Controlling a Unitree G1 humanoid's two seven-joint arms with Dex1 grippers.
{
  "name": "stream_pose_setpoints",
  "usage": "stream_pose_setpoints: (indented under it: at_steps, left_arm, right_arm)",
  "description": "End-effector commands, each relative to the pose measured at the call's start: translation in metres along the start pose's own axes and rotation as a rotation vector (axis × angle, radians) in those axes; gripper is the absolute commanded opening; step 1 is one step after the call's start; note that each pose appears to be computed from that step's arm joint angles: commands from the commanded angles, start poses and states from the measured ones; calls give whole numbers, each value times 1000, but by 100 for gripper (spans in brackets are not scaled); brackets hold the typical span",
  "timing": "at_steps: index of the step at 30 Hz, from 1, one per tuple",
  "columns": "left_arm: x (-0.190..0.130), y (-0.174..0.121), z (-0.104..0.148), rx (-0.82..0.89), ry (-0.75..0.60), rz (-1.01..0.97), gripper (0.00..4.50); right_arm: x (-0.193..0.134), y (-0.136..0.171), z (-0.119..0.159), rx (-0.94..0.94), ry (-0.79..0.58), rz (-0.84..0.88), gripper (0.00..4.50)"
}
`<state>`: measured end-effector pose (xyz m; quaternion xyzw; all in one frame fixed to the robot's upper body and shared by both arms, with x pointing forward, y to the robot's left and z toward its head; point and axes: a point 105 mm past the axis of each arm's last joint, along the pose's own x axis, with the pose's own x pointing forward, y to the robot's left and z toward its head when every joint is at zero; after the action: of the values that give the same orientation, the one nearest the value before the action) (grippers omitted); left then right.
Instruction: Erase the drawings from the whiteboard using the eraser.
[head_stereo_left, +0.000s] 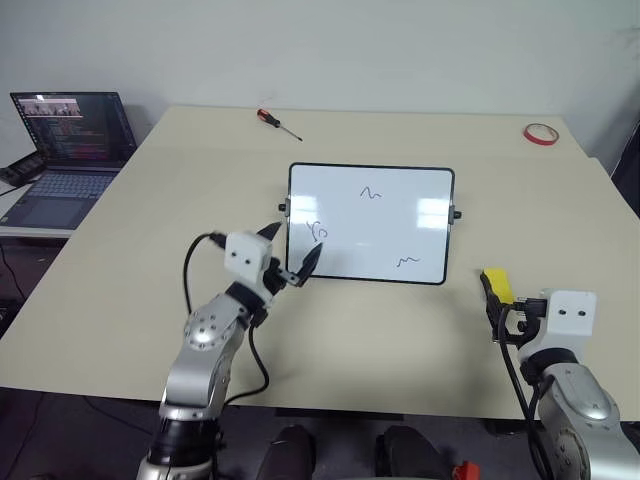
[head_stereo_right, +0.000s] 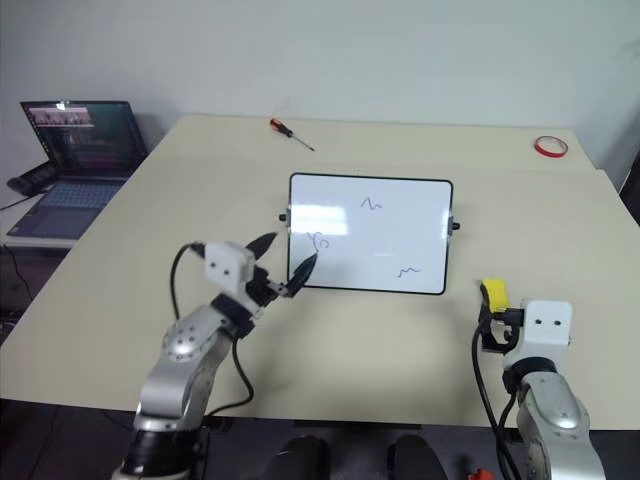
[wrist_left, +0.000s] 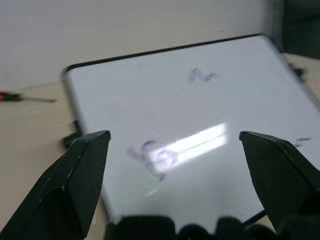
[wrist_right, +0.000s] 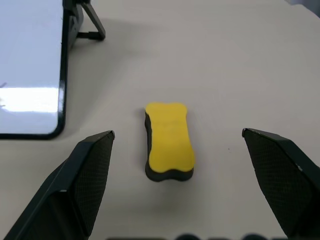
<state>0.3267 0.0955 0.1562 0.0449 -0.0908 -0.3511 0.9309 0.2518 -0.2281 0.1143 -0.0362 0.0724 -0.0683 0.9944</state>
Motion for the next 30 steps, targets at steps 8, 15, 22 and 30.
stream_pose_setpoints:
  at_steps: [8,15,22,30]
  left_arm:
    - [49,-60,19,44,-81,-603,450]
    - [56,-94,-1,178,-22,-899,450]
    - [66,-106,-19,216,-20,-867,450]
    - [67,-104,-18,211,-46,-810,450]
  right_arm:
    - [8,-8,17,-17,1,8,449]
    - [28,-23,15,6,63,8,449]
    - [36,-34,15,23,83,-1,449]
    - [40,-34,12,24,97,16,449]
